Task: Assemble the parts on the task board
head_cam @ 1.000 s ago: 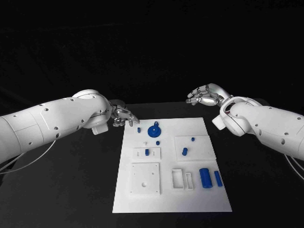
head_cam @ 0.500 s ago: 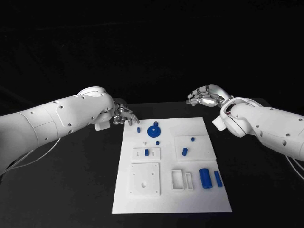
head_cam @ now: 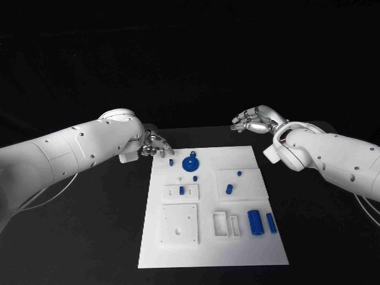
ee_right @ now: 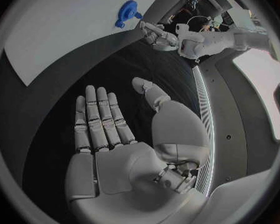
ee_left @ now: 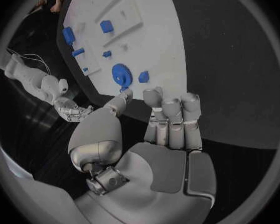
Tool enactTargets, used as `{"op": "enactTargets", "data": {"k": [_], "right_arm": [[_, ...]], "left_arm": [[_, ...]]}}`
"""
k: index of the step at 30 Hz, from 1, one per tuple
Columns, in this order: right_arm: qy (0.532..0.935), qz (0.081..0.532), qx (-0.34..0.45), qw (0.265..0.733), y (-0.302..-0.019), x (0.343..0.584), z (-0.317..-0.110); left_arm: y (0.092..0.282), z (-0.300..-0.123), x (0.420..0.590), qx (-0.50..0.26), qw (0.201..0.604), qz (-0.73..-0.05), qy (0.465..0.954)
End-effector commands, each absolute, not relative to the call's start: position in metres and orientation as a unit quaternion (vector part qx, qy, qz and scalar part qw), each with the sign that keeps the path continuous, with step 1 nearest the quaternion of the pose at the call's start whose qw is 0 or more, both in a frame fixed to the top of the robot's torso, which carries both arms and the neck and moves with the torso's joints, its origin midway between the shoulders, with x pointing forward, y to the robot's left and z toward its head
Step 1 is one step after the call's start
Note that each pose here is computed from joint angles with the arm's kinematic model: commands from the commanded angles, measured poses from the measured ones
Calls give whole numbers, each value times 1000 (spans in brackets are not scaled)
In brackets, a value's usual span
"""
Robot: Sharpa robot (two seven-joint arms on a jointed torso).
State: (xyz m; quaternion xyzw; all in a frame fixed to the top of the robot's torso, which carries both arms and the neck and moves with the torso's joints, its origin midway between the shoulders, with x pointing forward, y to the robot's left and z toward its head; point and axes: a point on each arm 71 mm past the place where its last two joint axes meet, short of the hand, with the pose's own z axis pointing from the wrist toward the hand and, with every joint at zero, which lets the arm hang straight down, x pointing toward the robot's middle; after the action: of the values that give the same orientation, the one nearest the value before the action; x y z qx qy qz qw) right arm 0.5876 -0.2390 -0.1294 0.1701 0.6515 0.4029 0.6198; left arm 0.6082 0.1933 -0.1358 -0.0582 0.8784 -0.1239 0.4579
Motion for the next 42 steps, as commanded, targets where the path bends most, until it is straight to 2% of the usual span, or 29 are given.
{"op": "enactTargets", "data": {"k": [1,10,25,42], "right_arm": [[649,406,170,621,-238,588,-128],[648,408,169,621,-236,588,-127],[647,410,167,621,-234,588,-125],[647,411,166,621,-232,588,-124]], "left_arm": [[190,-138,607,-52,443,-136,884],[186,-142,608,-55,433,-143,888],[185,-161,607,-62,414,-143,897],[188,-168,608,-92,400,-166,897]]}}
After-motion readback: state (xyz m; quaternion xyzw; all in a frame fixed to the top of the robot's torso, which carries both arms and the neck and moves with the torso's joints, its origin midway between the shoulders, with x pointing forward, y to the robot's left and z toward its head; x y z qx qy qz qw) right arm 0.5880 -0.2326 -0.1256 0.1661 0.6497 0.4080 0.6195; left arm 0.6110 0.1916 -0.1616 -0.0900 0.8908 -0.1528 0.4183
